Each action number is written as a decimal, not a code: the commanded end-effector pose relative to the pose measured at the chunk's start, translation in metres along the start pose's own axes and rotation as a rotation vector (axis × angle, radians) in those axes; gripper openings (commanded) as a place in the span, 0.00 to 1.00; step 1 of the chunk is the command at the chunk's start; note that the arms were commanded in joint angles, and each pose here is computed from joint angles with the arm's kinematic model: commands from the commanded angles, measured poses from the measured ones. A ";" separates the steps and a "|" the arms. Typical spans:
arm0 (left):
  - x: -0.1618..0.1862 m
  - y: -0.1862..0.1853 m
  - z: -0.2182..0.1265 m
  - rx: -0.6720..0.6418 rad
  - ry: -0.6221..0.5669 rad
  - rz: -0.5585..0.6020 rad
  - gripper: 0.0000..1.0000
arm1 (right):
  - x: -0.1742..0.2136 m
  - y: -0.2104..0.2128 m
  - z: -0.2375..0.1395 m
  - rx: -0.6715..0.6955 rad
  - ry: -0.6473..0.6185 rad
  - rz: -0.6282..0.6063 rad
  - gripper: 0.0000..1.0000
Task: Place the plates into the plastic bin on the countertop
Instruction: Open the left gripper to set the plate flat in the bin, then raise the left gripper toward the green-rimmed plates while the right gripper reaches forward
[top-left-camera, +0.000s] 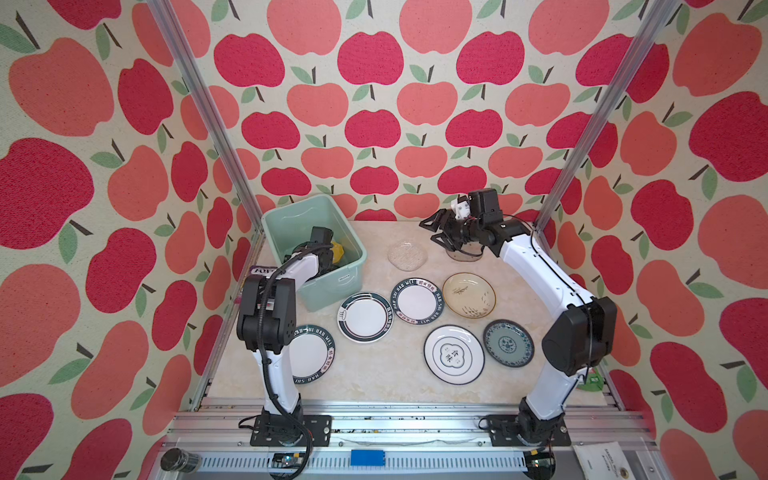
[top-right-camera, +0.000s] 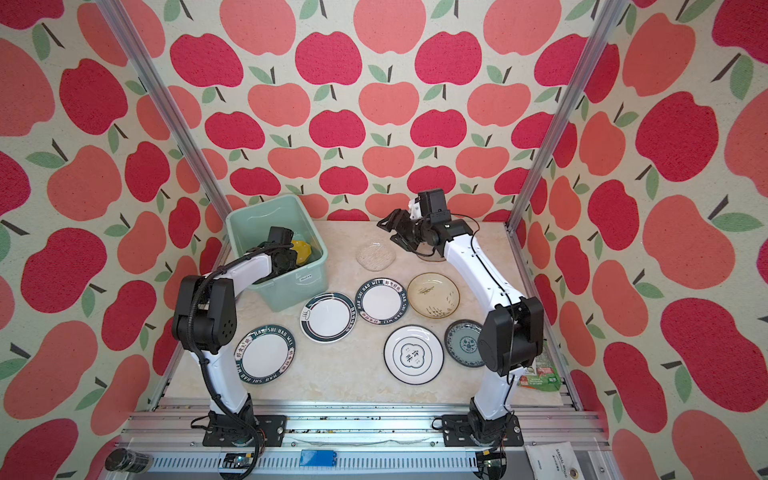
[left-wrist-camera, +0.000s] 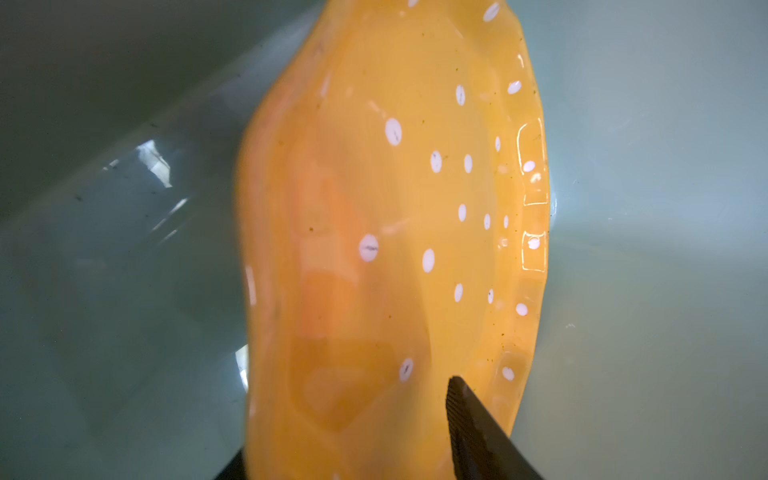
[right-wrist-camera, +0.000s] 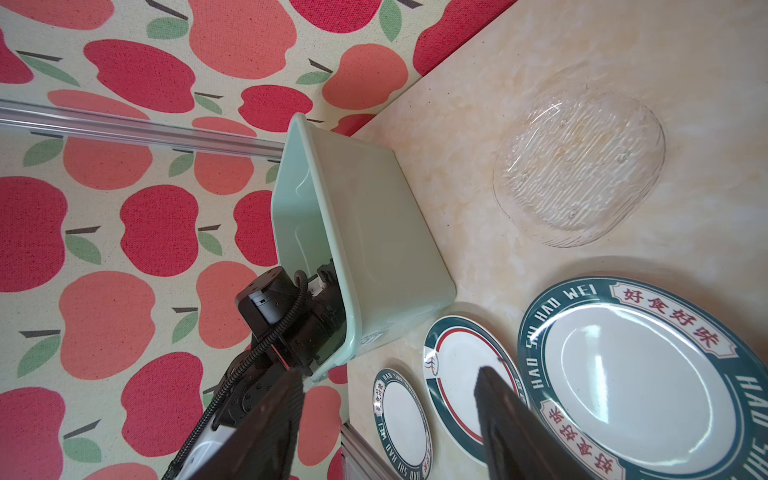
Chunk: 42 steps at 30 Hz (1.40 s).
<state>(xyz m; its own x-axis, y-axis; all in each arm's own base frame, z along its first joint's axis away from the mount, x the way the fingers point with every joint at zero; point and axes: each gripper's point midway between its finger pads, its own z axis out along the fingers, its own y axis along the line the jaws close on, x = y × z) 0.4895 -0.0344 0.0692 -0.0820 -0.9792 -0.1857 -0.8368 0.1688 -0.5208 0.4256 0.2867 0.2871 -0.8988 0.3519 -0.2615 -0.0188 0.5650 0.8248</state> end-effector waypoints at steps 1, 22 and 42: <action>-0.009 -0.002 0.008 -0.029 -0.013 -0.003 0.58 | -0.006 0.010 -0.018 -0.024 -0.043 -0.002 0.68; -0.014 -0.046 -0.010 0.059 0.059 0.080 0.89 | -0.015 0.008 -0.018 -0.056 -0.064 0.001 0.69; -0.017 -0.105 -0.184 0.482 0.048 0.448 0.99 | -0.013 -0.038 -0.032 0.055 0.022 -0.302 0.73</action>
<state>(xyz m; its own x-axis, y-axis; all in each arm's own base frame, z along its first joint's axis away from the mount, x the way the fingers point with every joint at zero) 0.4847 -0.0443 0.2658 -0.3198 -0.8804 -0.3501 -0.4803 0.4692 -0.7410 0.4346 0.2421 0.2654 -0.8775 0.2115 -0.4305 -0.1936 0.6648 0.7215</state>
